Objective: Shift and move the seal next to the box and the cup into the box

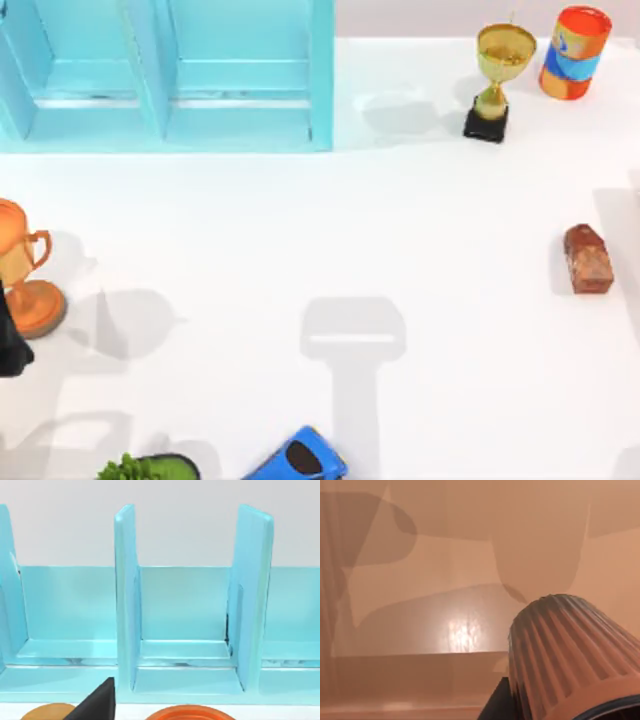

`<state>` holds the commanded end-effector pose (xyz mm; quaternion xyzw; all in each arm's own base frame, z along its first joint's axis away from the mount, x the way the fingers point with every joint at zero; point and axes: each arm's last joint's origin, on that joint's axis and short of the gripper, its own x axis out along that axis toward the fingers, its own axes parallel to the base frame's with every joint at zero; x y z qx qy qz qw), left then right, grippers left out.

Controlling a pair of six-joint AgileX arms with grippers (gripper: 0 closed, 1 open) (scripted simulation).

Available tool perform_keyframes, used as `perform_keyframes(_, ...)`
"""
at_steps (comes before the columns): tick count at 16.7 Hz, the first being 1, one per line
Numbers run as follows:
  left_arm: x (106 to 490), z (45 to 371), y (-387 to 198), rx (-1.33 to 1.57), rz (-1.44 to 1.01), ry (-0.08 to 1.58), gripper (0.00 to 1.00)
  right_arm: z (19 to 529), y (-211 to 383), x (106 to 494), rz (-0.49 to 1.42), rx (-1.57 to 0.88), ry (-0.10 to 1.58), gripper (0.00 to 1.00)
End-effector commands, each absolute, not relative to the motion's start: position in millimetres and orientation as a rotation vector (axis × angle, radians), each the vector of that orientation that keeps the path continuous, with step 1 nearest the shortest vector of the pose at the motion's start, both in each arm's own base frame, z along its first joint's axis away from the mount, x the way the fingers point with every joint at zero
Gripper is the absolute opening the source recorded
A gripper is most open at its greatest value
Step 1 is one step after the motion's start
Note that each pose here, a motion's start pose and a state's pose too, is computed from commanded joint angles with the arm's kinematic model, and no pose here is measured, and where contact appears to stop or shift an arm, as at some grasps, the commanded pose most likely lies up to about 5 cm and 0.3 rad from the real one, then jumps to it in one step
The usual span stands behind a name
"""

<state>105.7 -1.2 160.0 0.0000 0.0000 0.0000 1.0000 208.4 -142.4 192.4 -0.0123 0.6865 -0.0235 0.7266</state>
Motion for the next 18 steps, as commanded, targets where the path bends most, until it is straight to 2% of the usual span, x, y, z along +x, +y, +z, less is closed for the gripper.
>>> perform_keyframes(7, 105.7, 160.0, -1.2, 0.0, 0.0, 0.0, 1.0, 176.1, -142.2, 208.2, -0.033, -0.016, 1.513, 0.0)
perform_keyframes(18, 105.7, 160.0, -1.2, 0.0, 0.0, 0.0, 1.0, 176.1, -142.2, 208.2, -0.033, -0.016, 1.513, 0.83)
